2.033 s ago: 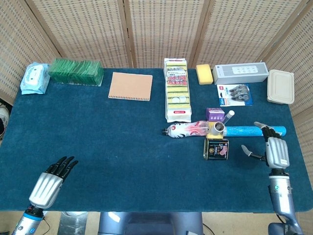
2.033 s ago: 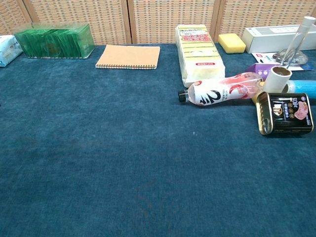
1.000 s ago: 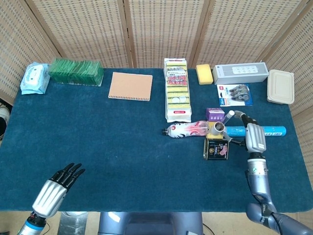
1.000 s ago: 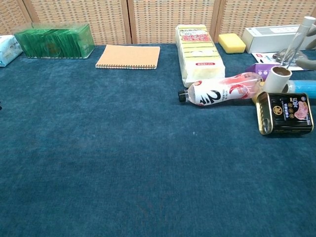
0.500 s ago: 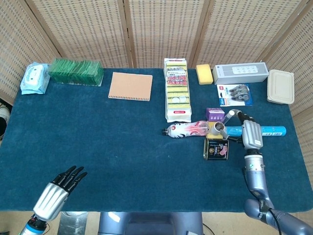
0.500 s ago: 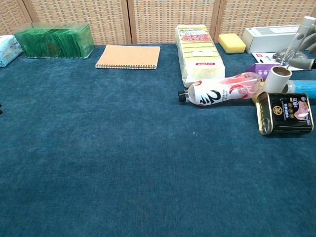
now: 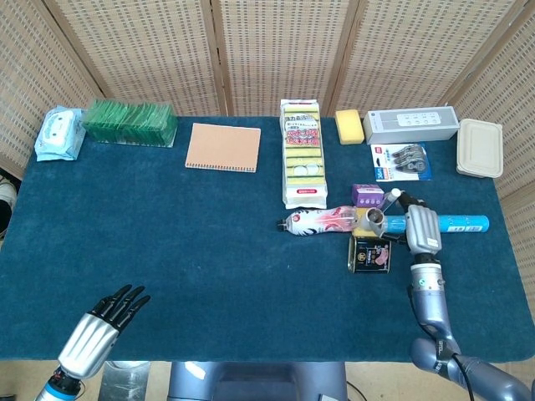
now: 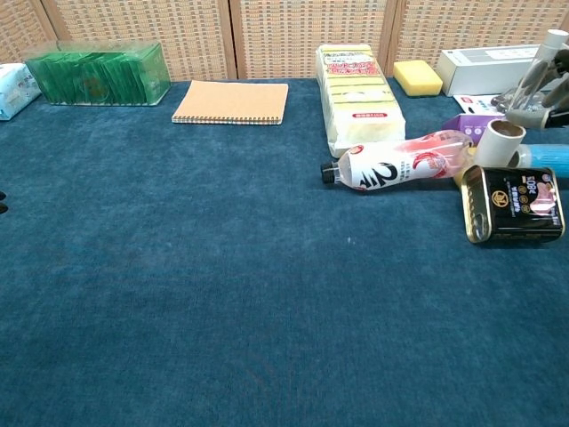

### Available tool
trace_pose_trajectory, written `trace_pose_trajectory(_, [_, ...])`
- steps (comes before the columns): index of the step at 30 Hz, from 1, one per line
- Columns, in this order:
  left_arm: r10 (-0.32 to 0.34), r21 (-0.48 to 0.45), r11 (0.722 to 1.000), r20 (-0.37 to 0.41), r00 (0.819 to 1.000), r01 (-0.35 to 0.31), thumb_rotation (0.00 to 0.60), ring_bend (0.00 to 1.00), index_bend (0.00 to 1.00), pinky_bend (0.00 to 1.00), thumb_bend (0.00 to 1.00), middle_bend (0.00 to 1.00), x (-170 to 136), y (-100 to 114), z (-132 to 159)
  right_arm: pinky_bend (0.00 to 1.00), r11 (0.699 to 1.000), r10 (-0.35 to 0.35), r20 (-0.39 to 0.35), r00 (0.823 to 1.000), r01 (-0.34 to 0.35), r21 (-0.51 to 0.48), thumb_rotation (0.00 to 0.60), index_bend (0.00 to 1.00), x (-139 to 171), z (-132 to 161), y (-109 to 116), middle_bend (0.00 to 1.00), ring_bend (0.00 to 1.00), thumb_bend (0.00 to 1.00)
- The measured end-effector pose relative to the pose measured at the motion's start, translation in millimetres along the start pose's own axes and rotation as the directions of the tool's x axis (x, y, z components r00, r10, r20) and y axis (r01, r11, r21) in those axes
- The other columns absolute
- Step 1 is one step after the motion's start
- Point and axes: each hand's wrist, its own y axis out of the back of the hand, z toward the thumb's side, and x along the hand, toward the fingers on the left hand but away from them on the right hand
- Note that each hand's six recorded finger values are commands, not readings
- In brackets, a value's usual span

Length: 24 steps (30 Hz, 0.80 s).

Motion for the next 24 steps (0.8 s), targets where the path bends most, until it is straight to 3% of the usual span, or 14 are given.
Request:
trace_pose_trajectory(11, [-0.003,0.005,1.000,0.005,1.000,0.003,0.600,0.13,0.12,0.32,0.29,0.14,-1.0,-1.4,3.1,0.32,0.999,-0.016,0.003,1.000,0.016,-0.036,0.483,0.36,-1.8,2.7,2.7,0.43,0.43,0.28])
trace_pose_trajectory(20, [-0.010,0.008,1.000,0.009,1.000,0.010,0.600,0.13,0.12,0.32,0.29,0.14,-1.5,-2.8,4.4,0.42,0.998,-0.024,0.003,1.000,0.024,-0.055,0.594,0.42,-1.0,7.5,1.0,0.55,0.58,0.29])
trace_pose_trajectory(24, [-0.007,0.008,1.000,0.008,1.000,0.007,0.600,0.13,0.12,0.32,0.29,0.14,-1.6,-2.3,4.6,0.45,0.998,-0.031,-0.006,0.999,0.031,-0.055,0.600,0.44,-0.8,12.1,0.0,0.58,0.61,0.29])
